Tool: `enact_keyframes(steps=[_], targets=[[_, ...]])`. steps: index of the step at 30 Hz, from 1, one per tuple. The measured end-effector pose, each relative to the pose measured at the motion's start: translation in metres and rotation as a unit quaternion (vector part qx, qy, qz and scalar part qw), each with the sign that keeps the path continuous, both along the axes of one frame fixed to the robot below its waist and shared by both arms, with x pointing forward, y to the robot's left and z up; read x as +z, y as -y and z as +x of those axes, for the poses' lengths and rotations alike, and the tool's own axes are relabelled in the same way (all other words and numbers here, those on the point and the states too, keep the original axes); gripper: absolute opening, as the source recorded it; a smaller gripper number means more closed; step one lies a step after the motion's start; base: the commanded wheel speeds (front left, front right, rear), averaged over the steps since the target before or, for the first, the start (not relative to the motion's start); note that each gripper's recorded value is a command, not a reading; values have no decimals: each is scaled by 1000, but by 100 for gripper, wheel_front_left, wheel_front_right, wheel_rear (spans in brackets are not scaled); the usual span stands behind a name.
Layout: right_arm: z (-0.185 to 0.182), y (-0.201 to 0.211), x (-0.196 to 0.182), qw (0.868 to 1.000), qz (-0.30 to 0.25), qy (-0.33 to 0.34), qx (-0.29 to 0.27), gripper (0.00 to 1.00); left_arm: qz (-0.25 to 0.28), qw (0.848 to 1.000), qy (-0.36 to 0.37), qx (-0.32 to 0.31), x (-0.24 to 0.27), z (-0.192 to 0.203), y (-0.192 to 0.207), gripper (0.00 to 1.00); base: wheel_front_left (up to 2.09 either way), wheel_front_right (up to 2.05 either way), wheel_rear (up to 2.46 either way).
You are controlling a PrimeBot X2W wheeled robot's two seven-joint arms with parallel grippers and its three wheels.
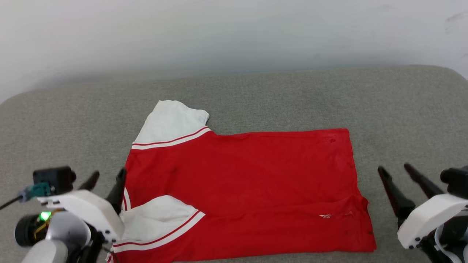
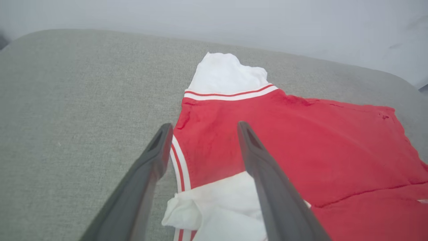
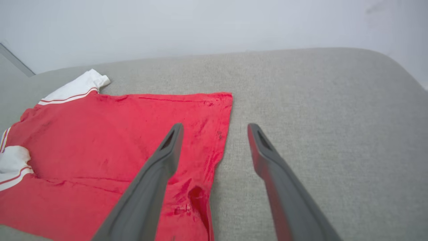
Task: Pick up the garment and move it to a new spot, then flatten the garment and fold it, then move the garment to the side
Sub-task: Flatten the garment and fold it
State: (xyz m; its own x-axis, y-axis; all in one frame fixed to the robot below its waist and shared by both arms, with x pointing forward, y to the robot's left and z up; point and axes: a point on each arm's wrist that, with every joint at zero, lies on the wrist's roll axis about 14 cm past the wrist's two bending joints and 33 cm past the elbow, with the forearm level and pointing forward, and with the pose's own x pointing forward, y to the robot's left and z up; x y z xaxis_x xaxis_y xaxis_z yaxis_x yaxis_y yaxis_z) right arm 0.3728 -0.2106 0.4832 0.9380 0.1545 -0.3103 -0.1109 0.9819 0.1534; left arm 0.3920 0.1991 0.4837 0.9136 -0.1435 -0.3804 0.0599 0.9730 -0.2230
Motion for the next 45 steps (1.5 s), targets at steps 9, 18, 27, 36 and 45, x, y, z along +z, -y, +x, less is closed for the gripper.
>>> enact_keyframes(steps=[9, 18, 27, 36, 45], targets=[[37, 9, 37, 994, -18, 106, -25, 100, 15, 994, 105, -8, 41, 73, 17, 100, 0, 0, 0], [77, 12, 29, 992, -26, 116, -34, 100, -4, 997, 66, -44, 15, 157, 32, 100, 0, 0, 0], [84, 21, 0, 995, -31, 82, -49, 100, 14, 988, -85, -129, -32, 210, 49, 100, 0, 0, 0], [71, 35, -29, 995, -18, 44, -84, 100, 59, 955, -251, -148, -81, 220, 41, 100, 0, 0, 0], [64, 45, -52, 994, -11, 15, -104, 100, 60, 927, -343, -143, -124, 212, 42, 23, 0, 0, 0]])
